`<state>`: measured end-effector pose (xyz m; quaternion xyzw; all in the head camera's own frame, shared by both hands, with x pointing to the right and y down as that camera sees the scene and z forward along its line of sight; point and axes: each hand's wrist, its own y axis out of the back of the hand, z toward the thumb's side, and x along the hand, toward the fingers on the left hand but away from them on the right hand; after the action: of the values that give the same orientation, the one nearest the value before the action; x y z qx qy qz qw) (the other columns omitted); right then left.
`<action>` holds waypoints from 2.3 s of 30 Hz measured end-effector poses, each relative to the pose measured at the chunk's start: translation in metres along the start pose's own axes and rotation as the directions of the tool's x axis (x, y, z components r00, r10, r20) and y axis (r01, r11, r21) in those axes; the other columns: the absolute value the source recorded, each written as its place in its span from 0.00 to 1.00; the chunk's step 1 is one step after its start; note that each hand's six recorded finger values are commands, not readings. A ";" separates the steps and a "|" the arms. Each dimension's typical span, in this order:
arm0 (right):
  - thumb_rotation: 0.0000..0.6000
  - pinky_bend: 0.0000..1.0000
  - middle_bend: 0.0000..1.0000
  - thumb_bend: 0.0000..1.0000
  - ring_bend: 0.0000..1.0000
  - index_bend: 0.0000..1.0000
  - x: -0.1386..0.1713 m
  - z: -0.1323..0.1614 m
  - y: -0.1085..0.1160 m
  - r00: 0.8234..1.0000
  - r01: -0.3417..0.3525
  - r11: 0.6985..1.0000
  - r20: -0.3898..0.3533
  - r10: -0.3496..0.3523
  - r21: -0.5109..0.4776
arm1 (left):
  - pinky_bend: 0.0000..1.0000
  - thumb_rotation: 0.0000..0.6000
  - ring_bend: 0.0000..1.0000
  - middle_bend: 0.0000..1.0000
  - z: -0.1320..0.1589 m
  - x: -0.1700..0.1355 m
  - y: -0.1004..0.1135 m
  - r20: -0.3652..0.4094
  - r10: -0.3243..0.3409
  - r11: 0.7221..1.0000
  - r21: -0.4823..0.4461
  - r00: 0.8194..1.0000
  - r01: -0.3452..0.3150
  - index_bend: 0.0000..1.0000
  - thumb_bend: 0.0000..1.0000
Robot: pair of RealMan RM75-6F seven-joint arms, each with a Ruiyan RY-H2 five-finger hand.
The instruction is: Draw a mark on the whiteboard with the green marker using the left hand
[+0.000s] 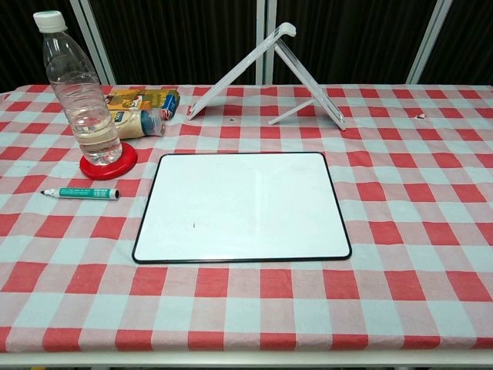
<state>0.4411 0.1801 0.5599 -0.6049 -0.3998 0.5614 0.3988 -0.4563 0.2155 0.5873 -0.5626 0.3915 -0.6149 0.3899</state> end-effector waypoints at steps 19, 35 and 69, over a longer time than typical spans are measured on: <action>1.00 0.00 0.00 0.10 0.00 0.00 0.000 -0.002 0.006 1.000 0.019 1.000 -0.005 -0.019 0.005 | 0.12 1.00 0.07 0.10 0.027 0.022 0.004 0.104 -0.014 0.999 -0.034 0.994 0.018 0.14 0.03; 1.00 0.00 0.00 0.10 0.00 0.00 -0.001 -0.009 0.009 1.000 0.018 1.000 0.012 -0.018 0.010 | 0.87 1.00 0.56 0.42 0.118 0.089 -0.042 0.316 -0.180 0.982 0.108 0.932 0.153 0.37 0.16; 1.00 0.00 0.00 0.10 0.00 0.00 -0.002 -0.027 0.013 0.998 0.013 1.000 0.063 -0.013 0.007 | 0.97 1.00 0.69 0.49 0.206 0.116 -0.111 0.211 -0.346 0.868 0.441 0.914 0.227 0.42 0.25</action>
<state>0.4687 0.1724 0.5503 -0.5827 -0.4143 0.5791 0.3917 -0.2627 0.1429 0.7470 -0.6031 0.1059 -0.6474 0.4538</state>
